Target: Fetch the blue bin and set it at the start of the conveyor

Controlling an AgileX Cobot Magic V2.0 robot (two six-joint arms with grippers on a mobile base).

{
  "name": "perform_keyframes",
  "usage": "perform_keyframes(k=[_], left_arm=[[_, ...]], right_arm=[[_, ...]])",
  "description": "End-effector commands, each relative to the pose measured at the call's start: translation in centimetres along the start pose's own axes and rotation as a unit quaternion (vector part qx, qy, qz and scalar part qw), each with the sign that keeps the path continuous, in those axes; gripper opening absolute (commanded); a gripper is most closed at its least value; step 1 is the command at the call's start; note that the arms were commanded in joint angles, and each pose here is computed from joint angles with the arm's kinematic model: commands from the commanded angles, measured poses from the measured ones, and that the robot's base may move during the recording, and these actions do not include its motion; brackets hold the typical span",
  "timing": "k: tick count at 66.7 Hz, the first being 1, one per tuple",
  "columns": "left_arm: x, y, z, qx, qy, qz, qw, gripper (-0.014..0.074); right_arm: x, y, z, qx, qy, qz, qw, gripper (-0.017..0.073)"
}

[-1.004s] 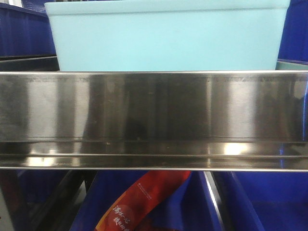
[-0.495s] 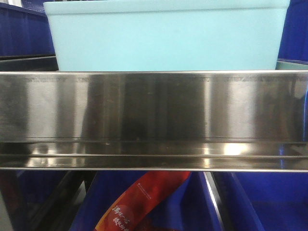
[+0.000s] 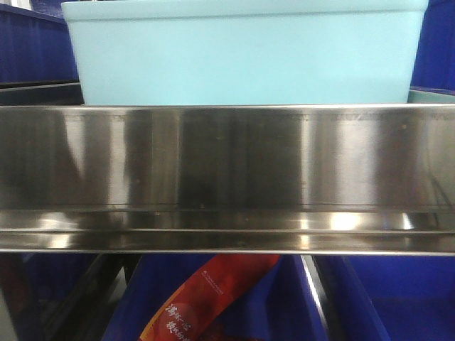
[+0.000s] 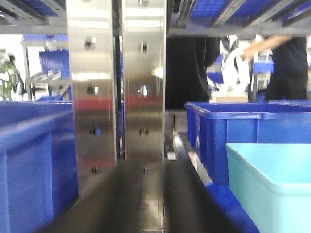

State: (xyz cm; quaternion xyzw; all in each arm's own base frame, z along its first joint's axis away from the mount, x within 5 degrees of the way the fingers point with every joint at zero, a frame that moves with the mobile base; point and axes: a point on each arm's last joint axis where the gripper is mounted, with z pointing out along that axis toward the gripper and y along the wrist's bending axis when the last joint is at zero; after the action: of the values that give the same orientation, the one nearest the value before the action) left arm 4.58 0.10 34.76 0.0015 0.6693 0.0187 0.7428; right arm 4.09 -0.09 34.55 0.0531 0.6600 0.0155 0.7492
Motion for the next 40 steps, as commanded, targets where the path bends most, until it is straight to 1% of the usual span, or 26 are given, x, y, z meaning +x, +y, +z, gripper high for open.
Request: perform_keyframes(k=[1, 5, 8, 12, 16, 20, 22, 26, 29, 32, 37, 40], left_arm=[[-1.0, 0.0, 1.5, 0.002, 0.038, 0.002, 0.999, 0.0333], [-1.2, 0.0, 2.6, 0.004, 0.048, 0.002, 0.999, 0.0430], [-1.3, 0.0, 3.2, 0.007, 0.052, 0.002, 0.999, 0.0482], [-1.5, -0.3, 3.5, 0.022, 0.057, 0.001, 0.998, 0.0538], [-1.6, -0.7, 3.6, 0.048, 0.065, 0.000, 0.997, 0.0549], [-1.6, -1.2, 3.8, 0.079, 0.081, 0.017, 0.993, 0.0550], [-1.7, -1.6, 4.0, 0.101, 0.088, 0.029, 0.991, 0.0550], [-1.7, -2.5, 4.7, 0.141, 0.111, 0.036, 0.983, 0.0550], [-1.8, -3.2, 5.3, 0.167, 0.122, 0.038, 0.978, 0.0550], [-2.2, -4.2, 6.0, 0.201, 0.128, 0.041, 0.970, 0.0550], [-2.6, -5.9, 7.6, 0.240, 0.147, 0.047, 0.959, 0.0550], [-3.2, -7.0, 8.4, 0.262, 0.153, 0.051, 0.952, 0.0549]], right_arm=[[-0.7, 0.0, 1.4, 0.001, 0.023, -0.006, 1.000, 0.0439], [-0.5, 0.0, 2.4, 0.003, 0.038, -0.005, 0.999, 0.0582], [-0.3, -0.1, 3.1, 0.005, 0.046, -0.006, 0.999, 0.0570], [-0.4, -0.1, 3.7, 0.006, 0.048, -0.007, 0.999, 0.0570], [-0.7, 0.0, 4.2, 0.004, 0.061, -0.006, 0.998, 0.0570], [-1.1, 0.1, 4.7, -0.003, 0.083, -0.018, 0.996, 0.0570], [-1.3, 0.3, 5.0, -0.010, 0.099, -0.031, 0.995, 0.0570], [-1.6, 0.6, 5.5, -0.028, 0.122, -0.048, 0.991, 0.0570], [-2.0, 1.0, 6.1, -0.044, 0.134, -0.050, 0.989, 0.0570], [-2.1, 1.5, 6.8, -0.063, 0.147, -0.049, 0.986, 0.0570], [-2.6, 2.3, 7.9, -0.092, 0.161, -0.049, 0.981, 0.0570], [-2.6, 3.0, 8.8, -0.111, 0.179, -0.051, 0.976, 0.0570]])
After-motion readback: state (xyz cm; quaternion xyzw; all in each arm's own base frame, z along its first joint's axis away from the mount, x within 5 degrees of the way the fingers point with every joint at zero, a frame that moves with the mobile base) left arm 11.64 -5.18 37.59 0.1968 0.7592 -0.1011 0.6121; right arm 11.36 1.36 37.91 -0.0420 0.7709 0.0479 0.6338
